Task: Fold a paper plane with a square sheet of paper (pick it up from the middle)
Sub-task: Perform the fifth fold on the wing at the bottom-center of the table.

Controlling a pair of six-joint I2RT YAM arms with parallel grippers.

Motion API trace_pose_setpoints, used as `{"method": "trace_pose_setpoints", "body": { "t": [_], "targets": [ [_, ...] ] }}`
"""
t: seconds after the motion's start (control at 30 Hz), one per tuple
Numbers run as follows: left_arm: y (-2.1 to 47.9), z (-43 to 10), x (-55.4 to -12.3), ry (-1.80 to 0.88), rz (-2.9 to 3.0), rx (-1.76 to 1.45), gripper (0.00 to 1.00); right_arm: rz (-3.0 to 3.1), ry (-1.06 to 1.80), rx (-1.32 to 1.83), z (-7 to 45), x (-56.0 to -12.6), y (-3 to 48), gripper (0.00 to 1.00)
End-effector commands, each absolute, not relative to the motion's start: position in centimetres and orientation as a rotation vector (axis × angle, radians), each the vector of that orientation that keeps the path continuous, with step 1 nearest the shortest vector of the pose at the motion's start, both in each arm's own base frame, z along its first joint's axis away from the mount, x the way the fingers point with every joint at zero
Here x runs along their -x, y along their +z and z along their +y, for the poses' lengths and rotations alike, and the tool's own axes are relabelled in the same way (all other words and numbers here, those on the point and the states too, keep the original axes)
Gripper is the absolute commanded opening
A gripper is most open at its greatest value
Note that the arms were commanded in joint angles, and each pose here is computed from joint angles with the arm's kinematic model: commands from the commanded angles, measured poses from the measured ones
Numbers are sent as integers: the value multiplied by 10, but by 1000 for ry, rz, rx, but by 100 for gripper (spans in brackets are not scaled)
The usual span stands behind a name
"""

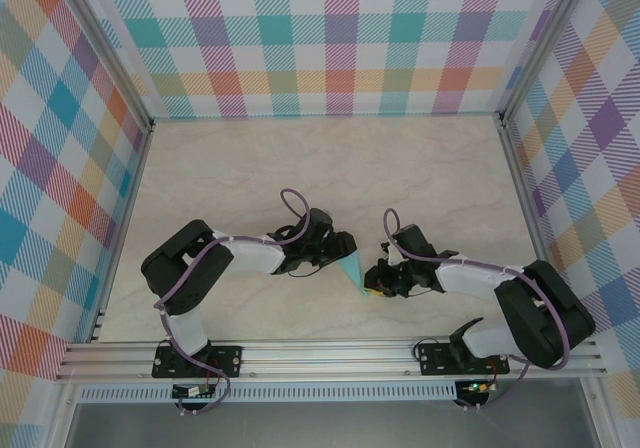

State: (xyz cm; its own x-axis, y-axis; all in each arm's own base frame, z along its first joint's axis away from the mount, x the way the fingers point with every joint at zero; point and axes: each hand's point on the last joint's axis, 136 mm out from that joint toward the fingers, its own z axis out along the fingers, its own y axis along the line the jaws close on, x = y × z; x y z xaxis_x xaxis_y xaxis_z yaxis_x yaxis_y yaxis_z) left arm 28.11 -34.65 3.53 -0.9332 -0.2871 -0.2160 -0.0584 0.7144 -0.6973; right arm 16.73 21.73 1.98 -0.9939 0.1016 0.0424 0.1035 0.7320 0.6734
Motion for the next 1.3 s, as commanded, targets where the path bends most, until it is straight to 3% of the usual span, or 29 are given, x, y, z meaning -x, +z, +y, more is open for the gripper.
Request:
{"method": "trace_pose_setpoints", "body": {
  "t": [0.0, 0.17, 0.3, 0.6, 0.73, 1.27],
  "targets": [
    [-14, -326, -266, -879, 2758, 301, 54, -2895, -1047, 144, 207, -148, 10, 16],
    [-14, -328, -267, -886, 2757, 301, 54, -2922, -1072, 110, 208, -153, 19, 17],
    [-13, -329, -267, -892, 2757, 300, 54, -3013, -1102, 37, 208, -163, 36, 30],
    [-15, -331, -267, -898, 2763, 308, 54, -3212, -890, -355, 217, -166, 49, 39],
    [-14, -331, -268, -900, 2761, 311, 54, -3325, -593, -436, 210, -174, 42, 34],
    [-14, -333, -268, -909, 2763, 308, 54, -3396, -128, -690, 214, -176, 27, 28]
  ]
}}
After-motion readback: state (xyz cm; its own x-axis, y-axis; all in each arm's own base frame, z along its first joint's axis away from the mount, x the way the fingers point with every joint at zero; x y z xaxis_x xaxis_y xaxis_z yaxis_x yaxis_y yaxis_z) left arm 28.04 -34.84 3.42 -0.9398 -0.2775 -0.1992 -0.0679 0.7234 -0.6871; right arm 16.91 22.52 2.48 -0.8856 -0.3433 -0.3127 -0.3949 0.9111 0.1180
